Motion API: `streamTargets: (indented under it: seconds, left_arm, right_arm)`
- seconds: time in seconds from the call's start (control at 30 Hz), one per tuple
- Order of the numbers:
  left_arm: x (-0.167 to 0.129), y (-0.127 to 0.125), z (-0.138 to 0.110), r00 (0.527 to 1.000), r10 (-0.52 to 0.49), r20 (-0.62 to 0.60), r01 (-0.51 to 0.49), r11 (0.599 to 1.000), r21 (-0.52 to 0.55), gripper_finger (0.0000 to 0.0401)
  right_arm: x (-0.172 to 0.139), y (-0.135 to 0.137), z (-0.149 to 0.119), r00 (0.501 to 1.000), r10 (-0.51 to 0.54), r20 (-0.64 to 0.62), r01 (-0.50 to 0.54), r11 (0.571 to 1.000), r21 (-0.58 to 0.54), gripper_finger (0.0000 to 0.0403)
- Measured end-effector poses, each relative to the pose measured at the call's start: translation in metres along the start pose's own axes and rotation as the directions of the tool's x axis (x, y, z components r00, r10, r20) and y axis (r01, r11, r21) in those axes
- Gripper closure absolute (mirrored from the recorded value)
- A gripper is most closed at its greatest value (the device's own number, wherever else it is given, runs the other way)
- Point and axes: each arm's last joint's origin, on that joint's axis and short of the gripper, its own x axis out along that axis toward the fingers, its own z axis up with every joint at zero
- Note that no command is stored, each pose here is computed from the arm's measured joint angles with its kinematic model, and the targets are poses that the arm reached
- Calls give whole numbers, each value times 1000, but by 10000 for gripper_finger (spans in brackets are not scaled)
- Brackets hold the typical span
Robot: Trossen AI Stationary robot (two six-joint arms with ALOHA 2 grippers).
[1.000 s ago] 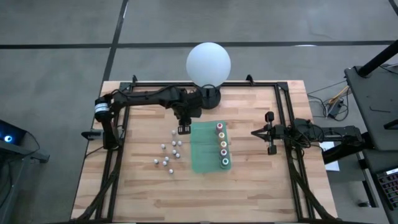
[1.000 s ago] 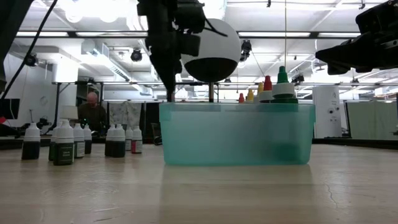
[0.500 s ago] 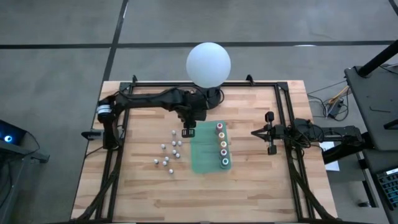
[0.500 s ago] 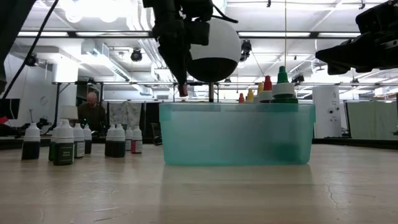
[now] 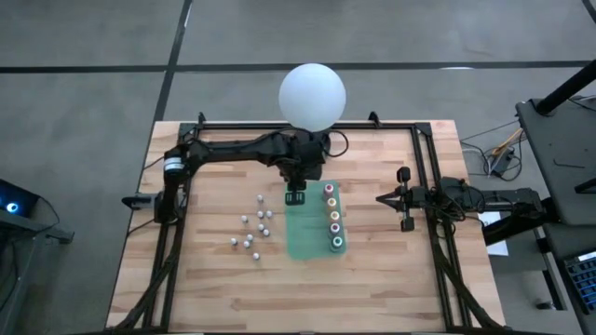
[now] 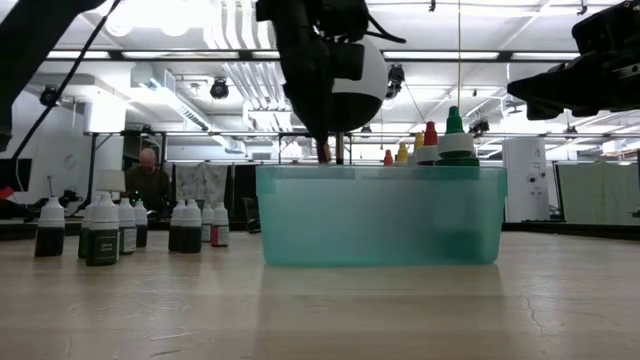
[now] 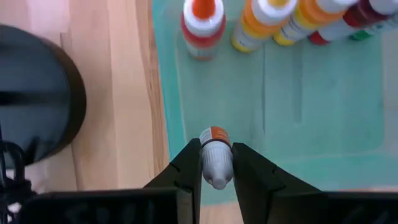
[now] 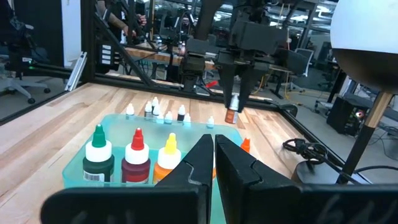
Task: Pick & Place food coloring
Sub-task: Put the small orange food coloring bottle into the green bin
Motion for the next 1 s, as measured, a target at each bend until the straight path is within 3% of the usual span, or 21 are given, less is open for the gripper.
streamTargets:
  seconds: [1.0]
  left_arm:
    - [62,3,9,995,-44,-94,41,999,-36,352]
  right_arm:
    - [0,0,0,1000,0,0,0,1000,0,394]
